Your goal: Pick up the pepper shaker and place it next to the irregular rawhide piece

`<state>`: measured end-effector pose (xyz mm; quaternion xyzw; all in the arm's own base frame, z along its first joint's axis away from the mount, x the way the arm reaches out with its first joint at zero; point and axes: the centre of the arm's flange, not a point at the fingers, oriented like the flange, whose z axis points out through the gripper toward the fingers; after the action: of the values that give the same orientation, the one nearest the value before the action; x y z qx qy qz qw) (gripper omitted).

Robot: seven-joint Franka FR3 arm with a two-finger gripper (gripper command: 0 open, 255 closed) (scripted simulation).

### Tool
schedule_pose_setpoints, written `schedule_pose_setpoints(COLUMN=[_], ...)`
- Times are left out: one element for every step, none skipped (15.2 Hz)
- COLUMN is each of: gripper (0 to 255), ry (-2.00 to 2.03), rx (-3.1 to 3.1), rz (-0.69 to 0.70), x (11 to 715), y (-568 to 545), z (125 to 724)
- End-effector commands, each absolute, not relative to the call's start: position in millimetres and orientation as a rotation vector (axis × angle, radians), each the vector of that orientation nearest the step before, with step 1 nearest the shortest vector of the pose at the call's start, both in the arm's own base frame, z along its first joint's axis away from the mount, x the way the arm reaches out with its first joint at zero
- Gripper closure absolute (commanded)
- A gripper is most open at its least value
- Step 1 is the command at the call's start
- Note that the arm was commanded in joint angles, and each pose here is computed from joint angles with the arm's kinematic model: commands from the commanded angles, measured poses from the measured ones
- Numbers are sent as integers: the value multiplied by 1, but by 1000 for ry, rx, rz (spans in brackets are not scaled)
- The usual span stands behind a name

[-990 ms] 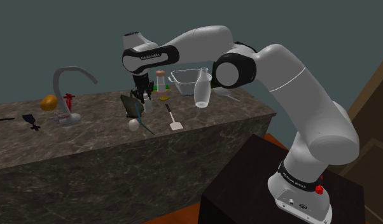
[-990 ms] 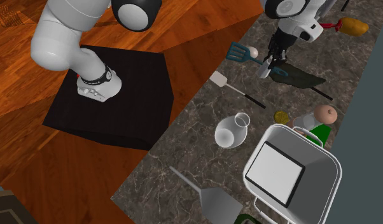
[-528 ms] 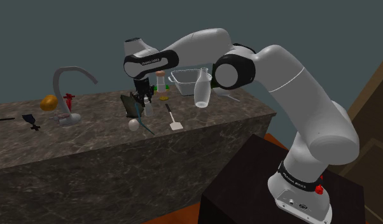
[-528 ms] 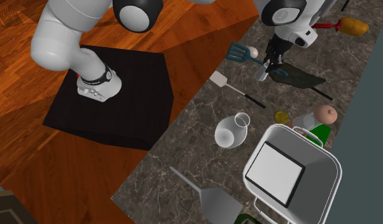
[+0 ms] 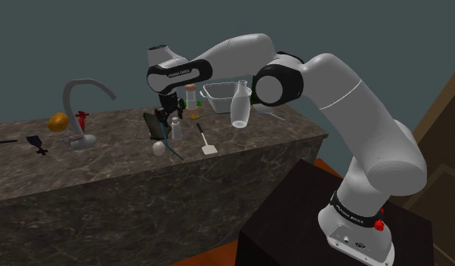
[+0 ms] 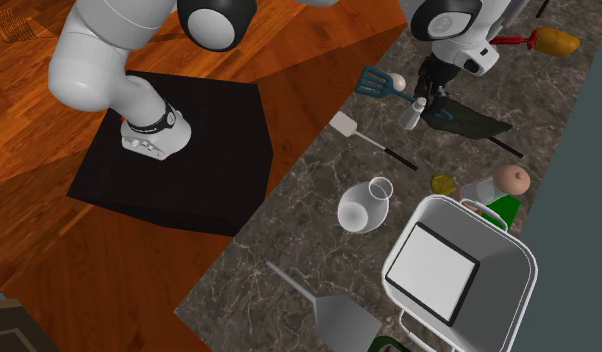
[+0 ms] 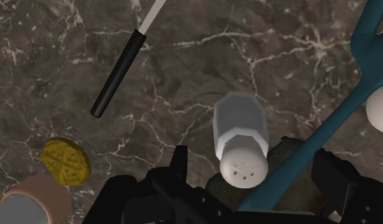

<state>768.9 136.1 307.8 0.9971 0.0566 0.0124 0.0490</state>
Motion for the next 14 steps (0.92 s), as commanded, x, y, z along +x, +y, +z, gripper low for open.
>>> schedule_pose_setpoints(gripper=[0, 0, 0, 0, 0, 0, 0, 0, 0, 0, 0, 0, 0, 0], ry=[172, 172, 172, 172, 172, 172, 172, 172, 172, 172, 172, 172, 172, 172], rx=[3039, 3039, 3039, 3039, 3039, 3039, 3039, 3039, 3039, 3039, 3039, 3039, 3039, 3039], rz=[38, 38, 38, 38, 38, 38, 38, 38, 38, 38, 38, 38, 38, 38], x=[769, 769, 769, 768, 768, 767, 767, 767, 767, 767, 767, 767, 767, 767], y=[136, 136, 137, 139, 140, 141, 141, 141, 141, 141, 141, 141, 141, 141], z=[308, 308, 321, 334, 347, 358, 358, 358, 358, 358, 358, 358, 358, 358])
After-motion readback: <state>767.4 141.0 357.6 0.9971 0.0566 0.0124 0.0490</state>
